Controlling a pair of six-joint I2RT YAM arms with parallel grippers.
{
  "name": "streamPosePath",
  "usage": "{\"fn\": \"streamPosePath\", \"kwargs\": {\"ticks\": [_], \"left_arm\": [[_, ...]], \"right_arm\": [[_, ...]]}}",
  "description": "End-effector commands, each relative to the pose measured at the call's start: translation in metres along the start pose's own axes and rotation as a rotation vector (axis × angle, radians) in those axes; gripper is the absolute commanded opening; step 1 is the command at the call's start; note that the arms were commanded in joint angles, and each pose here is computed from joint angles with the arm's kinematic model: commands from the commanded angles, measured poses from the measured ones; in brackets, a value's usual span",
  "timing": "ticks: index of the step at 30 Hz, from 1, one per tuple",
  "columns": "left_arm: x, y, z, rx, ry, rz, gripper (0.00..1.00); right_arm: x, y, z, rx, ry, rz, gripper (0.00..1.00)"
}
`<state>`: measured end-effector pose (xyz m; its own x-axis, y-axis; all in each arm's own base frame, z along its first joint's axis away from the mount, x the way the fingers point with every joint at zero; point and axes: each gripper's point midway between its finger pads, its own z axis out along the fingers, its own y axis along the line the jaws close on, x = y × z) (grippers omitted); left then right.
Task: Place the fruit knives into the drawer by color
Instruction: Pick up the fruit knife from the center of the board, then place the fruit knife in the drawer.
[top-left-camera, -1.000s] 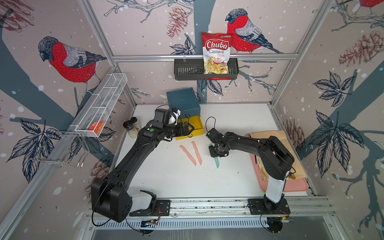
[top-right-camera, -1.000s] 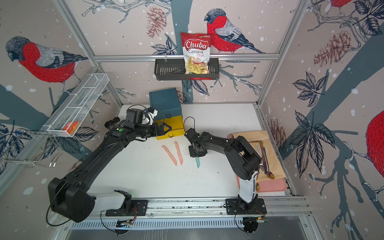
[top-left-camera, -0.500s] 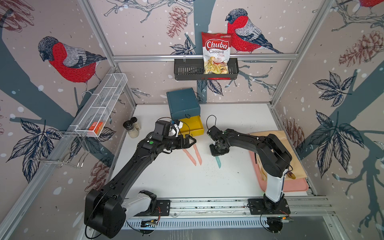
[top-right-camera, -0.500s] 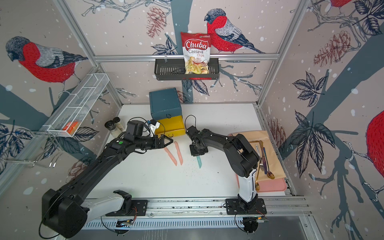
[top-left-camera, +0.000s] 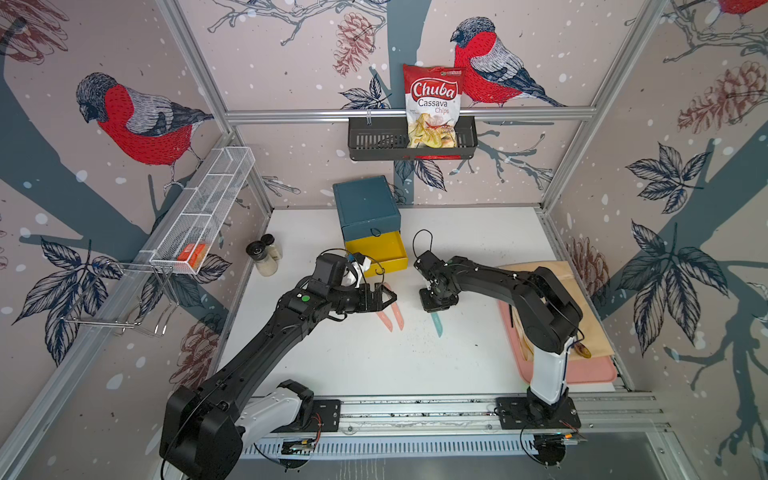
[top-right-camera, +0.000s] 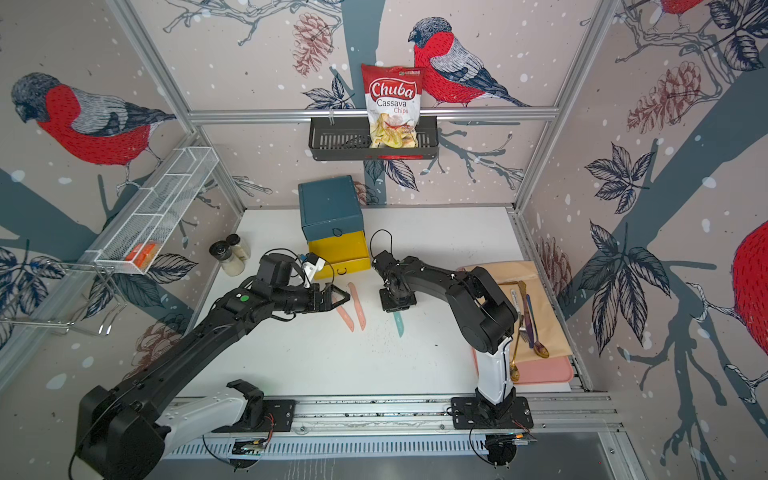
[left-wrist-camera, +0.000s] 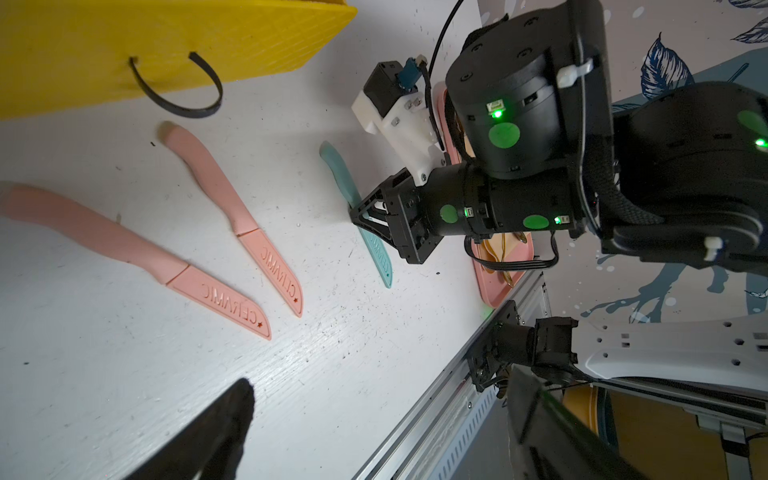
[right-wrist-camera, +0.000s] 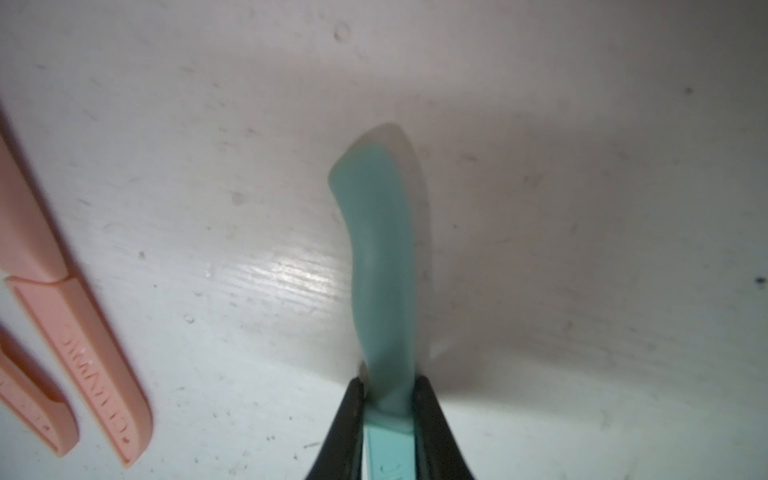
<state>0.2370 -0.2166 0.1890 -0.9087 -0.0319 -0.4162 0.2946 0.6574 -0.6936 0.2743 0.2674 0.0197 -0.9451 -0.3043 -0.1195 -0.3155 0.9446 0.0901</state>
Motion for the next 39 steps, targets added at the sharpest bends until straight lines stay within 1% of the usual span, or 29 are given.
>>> {"fn": "streamPosePath", "kwargs": {"ticks": [1,7,12,14,15,20,23,29,35,39], "left_arm": [[-0.012,-0.005,-0.001,-0.001,-0.031,0.044,0.97],[-0.023,-0.006,-0.004,-0.032,-0.042,0.079,0.97],[-0.035,-0.011,-0.006,-0.053,-0.049,0.113,0.97],[-0.037,-0.009,-0.005,-0.065,-0.046,0.116,0.97],[-0.046,-0.017,-0.009,-0.060,-0.067,0.132,0.97],[-0.066,-0.025,-0.013,-0.072,-0.096,0.160,0.97],[-0.078,-0.027,-0.015,-0.095,-0.113,0.173,0.97],[-0.112,-0.030,-0.032,-0.159,-0.184,0.195,0.97],[-0.151,-0.033,-0.059,-0.178,-0.273,0.202,0.97],[-0.168,-0.033,-0.063,-0.194,-0.277,0.222,0.97]], "right_arm": [[-0.002,-0.005,-0.008,0.034,0.001,0.000,0.00],[-0.015,-0.004,-0.029,0.014,-0.035,0.025,0.00],[-0.026,-0.004,-0.051,-0.039,-0.062,0.079,0.00],[-0.032,-0.003,-0.063,-0.071,-0.079,0.107,0.00],[-0.034,-0.002,-0.067,-0.087,-0.085,0.117,0.00],[-0.049,0.005,-0.099,-0.175,-0.125,0.182,0.00],[-0.060,0.016,-0.121,-0.250,-0.153,0.213,0.00],[-0.079,0.049,-0.166,-0.449,-0.177,0.281,0.00],[-0.101,0.093,-0.216,-0.767,-0.170,0.401,0.00],[-0.114,0.120,-0.235,-0.980,-0.114,0.506,0.00]]}}
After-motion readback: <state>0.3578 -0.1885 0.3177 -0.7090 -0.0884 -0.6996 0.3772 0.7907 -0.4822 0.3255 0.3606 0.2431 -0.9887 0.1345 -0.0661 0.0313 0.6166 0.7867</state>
